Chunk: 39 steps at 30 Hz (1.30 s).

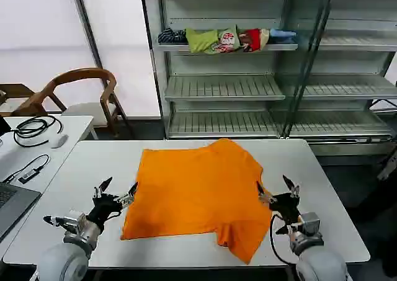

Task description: Fold and organize the clothes.

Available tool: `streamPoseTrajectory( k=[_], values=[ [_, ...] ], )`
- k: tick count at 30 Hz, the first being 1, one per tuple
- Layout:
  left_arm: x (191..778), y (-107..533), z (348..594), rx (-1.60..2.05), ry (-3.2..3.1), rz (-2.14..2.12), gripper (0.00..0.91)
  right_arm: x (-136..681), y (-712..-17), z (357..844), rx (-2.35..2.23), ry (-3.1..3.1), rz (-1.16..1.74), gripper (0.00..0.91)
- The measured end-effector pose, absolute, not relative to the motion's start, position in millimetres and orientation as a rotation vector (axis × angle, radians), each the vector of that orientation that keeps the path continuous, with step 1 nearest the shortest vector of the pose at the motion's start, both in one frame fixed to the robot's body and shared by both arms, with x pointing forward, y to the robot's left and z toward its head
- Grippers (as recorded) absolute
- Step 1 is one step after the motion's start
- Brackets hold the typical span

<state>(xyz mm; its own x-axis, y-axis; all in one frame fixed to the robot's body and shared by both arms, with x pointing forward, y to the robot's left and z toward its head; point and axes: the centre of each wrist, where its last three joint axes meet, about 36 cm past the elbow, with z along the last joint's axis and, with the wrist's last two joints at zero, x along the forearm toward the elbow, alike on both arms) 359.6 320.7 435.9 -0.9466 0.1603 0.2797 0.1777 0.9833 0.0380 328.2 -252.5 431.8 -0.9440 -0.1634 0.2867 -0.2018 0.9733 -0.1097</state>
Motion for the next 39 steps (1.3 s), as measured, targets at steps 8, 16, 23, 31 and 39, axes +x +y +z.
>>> streamPoseTrajectory(
  k=[8, 16, 23, 31, 39],
  values=[
    [334, 313, 444, -0.206, -2.732, -0.032, 0.907, 296, -243, 426, 0.310, -2.753, 0.193, 0.907],
    [310, 305, 447, -0.180, -2.622, -0.012, 0.907, 273, -241, 422, 0.303, -2.691, 0.214, 0.907],
    [298, 302, 441, -0.159, -2.551, -0.009, 0.907, 261, -237, 414, 0.302, -2.640, 0.204, 0.907],
    [295, 304, 435, -0.141, -2.510, -0.015, 0.907, 251, -231, 410, 0.305, -2.613, 0.187, 0.907],
    [298, 309, 426, -0.122, -2.489, -0.038, 0.907, 245, -226, 410, 0.308, -2.598, 0.176, 0.907]
  ],
)
